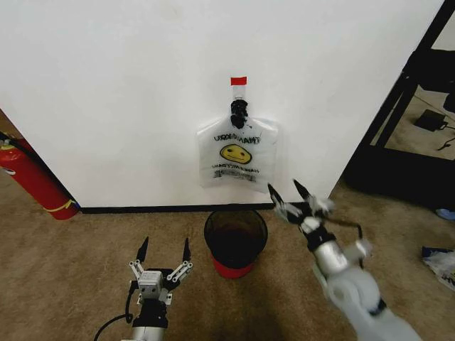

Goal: Pick up the garbage bag from the wall and place it over the trash bin.

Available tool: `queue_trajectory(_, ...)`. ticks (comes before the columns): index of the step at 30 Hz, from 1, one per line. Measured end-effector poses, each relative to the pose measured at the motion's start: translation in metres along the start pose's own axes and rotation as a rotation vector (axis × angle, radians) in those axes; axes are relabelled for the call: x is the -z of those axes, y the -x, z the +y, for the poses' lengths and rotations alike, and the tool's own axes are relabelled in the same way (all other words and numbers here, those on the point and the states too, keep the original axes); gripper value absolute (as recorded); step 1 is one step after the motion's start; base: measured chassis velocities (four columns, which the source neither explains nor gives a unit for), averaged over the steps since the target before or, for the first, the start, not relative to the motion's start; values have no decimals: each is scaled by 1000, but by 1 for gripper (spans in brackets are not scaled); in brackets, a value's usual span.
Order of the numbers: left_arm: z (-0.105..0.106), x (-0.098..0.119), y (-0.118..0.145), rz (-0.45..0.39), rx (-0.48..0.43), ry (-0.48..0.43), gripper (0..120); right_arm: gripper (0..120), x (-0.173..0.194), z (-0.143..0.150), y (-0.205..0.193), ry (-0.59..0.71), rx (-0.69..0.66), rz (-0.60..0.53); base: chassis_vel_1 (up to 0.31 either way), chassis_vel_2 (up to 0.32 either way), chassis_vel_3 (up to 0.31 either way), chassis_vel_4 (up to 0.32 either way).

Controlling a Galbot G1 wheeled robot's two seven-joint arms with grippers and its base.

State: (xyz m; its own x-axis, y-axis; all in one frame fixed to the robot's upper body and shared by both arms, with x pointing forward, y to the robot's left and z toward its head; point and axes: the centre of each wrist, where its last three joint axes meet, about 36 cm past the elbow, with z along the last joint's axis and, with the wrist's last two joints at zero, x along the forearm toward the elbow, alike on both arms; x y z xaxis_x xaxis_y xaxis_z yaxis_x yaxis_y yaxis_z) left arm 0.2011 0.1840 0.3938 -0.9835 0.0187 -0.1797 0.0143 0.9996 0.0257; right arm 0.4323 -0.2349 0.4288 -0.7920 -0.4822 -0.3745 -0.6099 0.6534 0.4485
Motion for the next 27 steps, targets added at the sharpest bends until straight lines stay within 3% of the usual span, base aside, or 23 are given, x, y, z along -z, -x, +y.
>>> queue_trajectory(5,1,6,-2,-6,16,5,100,100,-17,-16,53,128,15,-9,0,0,0,0)
queue_trajectory(13,0,8,-7,-3,24,19,100,100,-26,-28,120,210,47,-47,0,0,0,0)
queue_trajectory(20,4,11,-7,-9,32,30,100,100,-40,-31,158,266,42,-68,0,0,0,0)
queue_trajectory(27,7,11,-7,-6,37,25,100,100,-51,-34,171,286,22,-66,0,0,0,0)
